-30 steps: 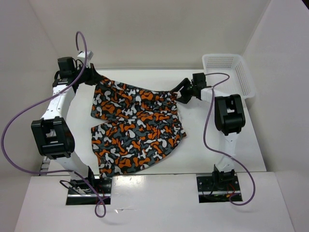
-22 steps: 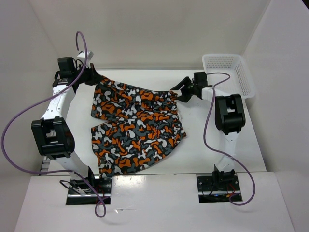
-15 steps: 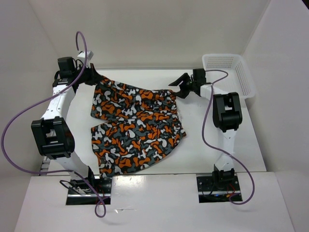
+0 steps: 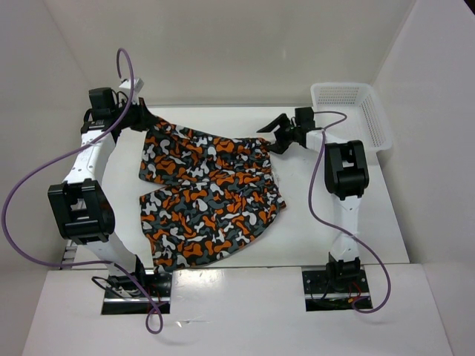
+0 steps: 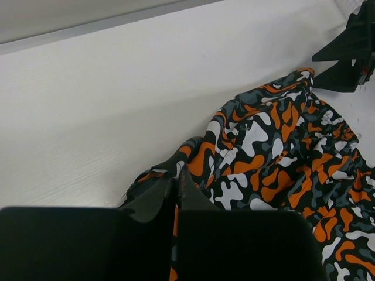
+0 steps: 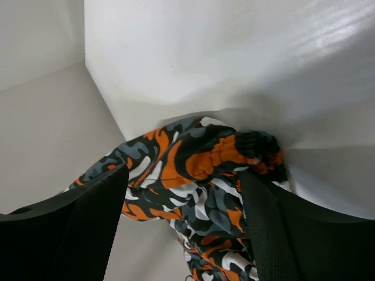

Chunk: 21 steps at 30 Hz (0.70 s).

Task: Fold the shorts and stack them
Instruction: Fold the shorts

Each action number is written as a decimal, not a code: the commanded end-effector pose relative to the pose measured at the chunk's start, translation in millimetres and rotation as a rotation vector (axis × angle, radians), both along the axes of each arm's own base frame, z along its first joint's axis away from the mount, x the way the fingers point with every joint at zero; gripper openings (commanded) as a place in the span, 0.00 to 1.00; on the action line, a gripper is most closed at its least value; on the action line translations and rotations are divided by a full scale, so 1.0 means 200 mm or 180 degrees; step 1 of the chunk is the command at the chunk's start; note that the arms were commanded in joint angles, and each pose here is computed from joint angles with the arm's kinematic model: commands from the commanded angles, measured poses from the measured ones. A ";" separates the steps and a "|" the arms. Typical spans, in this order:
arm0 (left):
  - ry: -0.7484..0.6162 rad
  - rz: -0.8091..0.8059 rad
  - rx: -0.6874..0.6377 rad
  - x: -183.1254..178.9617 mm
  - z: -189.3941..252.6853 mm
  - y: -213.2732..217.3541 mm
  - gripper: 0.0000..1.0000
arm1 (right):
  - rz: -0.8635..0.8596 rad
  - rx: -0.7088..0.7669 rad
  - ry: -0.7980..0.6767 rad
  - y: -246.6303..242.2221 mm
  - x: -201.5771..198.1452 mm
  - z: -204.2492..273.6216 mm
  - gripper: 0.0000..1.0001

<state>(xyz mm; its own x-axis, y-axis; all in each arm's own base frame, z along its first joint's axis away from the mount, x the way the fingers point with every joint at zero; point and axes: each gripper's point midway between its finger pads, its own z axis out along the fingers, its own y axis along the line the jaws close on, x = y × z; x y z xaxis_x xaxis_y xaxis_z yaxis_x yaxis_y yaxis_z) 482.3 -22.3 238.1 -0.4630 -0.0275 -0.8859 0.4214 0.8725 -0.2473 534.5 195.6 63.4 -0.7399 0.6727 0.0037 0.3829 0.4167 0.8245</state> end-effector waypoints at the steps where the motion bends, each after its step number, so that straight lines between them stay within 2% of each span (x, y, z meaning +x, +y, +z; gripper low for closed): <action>1: -0.0343 -0.0095 0.0036 0.02 0.19 -0.02 0.00 | -0.0010 0.0145 -0.0110 0.02 0.09 0.09 0.82; 4: -0.0343 -0.0095 0.0036 0.01 0.19 -0.02 0.00 | -0.0006 0.0188 -0.0020 0.03 0.12 0.00 0.78; 7: -0.0276 -0.0095 0.0023 -0.01 0.17 -0.03 0.00 | -0.0033 0.0162 0.0010 0.02 0.14 -0.01 0.52; 8: -0.0276 -0.0095 0.0023 -0.01 0.17 -0.03 0.00 | -0.0084 0.0118 0.0003 0.01 0.15 -0.02 0.37; 10: -0.0304 -0.0095 0.0029 -0.01 0.19 -0.03 0.00 | -0.0061 0.0048 -0.0016 0.00 0.15 -0.02 0.27; 14: -0.0304 -0.0095 0.0029 -0.01 0.19 -0.03 0.00 | -0.0047 0.0000 -0.0035 -0.02 0.16 -0.02 0.00; 21: -0.0333 -0.0056 0.0036 -0.01 0.21 0.00 0.00 | -0.0141 -0.0177 -0.0199 -0.12 0.10 0.09 0.00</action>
<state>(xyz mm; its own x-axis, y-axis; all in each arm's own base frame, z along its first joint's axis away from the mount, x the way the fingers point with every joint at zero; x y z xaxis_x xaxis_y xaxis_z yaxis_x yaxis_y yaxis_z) 480.4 -22.1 240.0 -0.4633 -0.0281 -0.8858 0.4203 0.8729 -0.2476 552.1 188.5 48.9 -0.7309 0.6824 -0.0028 0.3950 0.4264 0.8138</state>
